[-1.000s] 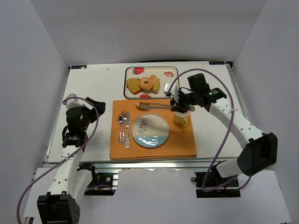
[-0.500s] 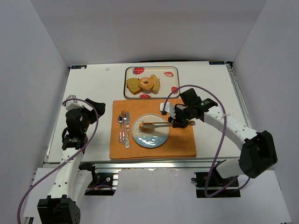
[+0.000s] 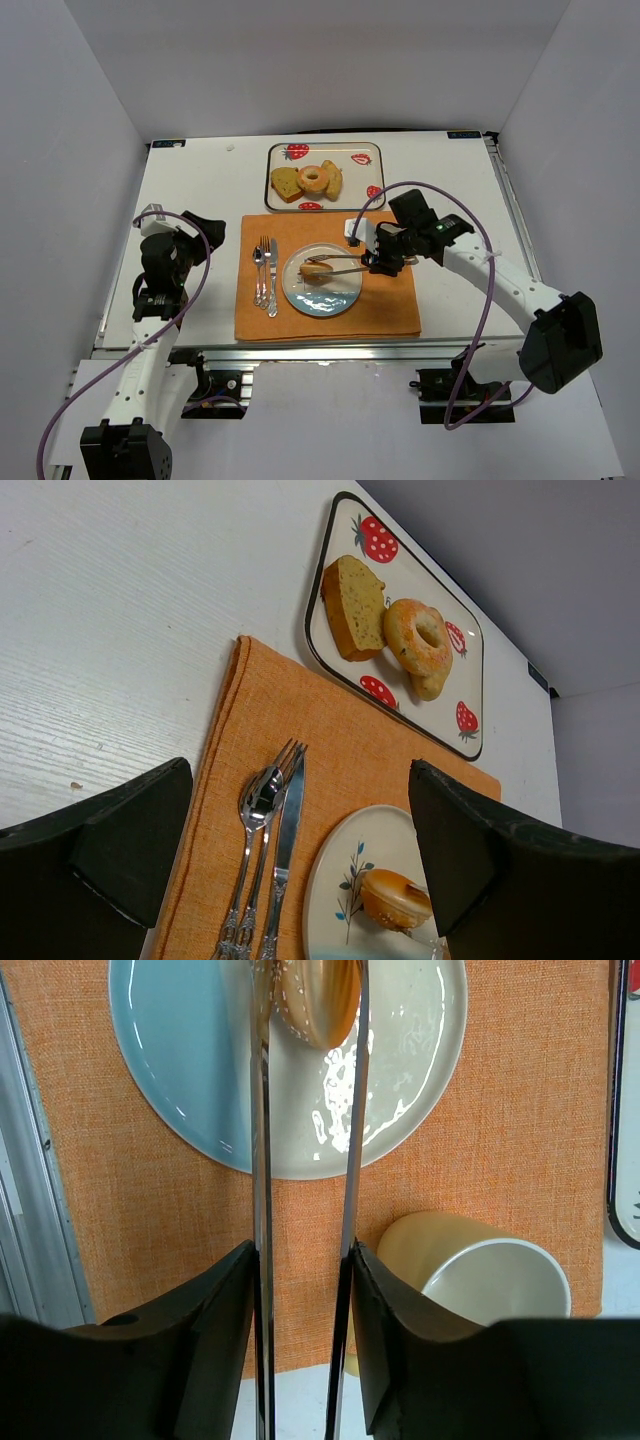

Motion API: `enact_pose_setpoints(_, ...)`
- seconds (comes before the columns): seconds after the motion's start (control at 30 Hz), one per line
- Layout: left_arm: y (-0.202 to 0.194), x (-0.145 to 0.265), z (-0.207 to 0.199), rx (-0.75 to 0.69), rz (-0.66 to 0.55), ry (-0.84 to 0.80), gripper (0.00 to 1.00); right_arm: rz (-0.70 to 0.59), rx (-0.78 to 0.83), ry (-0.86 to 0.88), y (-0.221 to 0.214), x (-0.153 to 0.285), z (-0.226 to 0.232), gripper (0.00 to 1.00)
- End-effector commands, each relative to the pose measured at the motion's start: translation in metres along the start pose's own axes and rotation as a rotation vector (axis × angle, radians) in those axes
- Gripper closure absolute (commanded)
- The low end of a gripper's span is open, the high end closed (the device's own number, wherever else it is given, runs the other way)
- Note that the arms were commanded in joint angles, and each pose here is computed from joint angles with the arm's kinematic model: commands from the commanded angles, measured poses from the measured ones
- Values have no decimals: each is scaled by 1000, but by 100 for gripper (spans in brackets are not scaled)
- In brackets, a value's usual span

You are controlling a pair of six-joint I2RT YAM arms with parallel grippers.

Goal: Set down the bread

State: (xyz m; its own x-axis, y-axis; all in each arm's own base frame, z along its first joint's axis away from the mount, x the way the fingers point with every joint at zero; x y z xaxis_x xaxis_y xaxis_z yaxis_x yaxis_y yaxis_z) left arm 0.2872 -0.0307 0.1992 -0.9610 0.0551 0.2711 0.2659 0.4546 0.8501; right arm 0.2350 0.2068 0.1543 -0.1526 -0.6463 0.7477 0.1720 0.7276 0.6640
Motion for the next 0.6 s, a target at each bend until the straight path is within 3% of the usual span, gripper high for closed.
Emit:
enact_pose_setpoints(0.0, 2, 2, -3, 1, -15, -14, 2, -89, 39, -20, 27, 13, -1, 53)
enact_pose_setpoints(0.57, 2, -1, -5, -1, -12, -24, 2, -246, 25, -92, 76, 42, -11, 54)
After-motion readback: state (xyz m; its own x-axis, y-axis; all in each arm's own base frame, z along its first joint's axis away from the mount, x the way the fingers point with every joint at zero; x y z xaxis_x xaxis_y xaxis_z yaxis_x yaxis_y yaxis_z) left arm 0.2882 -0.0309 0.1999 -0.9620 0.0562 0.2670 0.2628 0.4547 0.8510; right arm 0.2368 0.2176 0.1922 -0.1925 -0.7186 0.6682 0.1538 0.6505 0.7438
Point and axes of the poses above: each gripper's point midway between its finger pads, its own x axis back along the fingers, its own z axis along the line the jaws close on, y = z × x, the point moved 2 cm from there along x, back along the fingers, and after that the axes turned 14 degrees about -x, right-handed, at the moved point
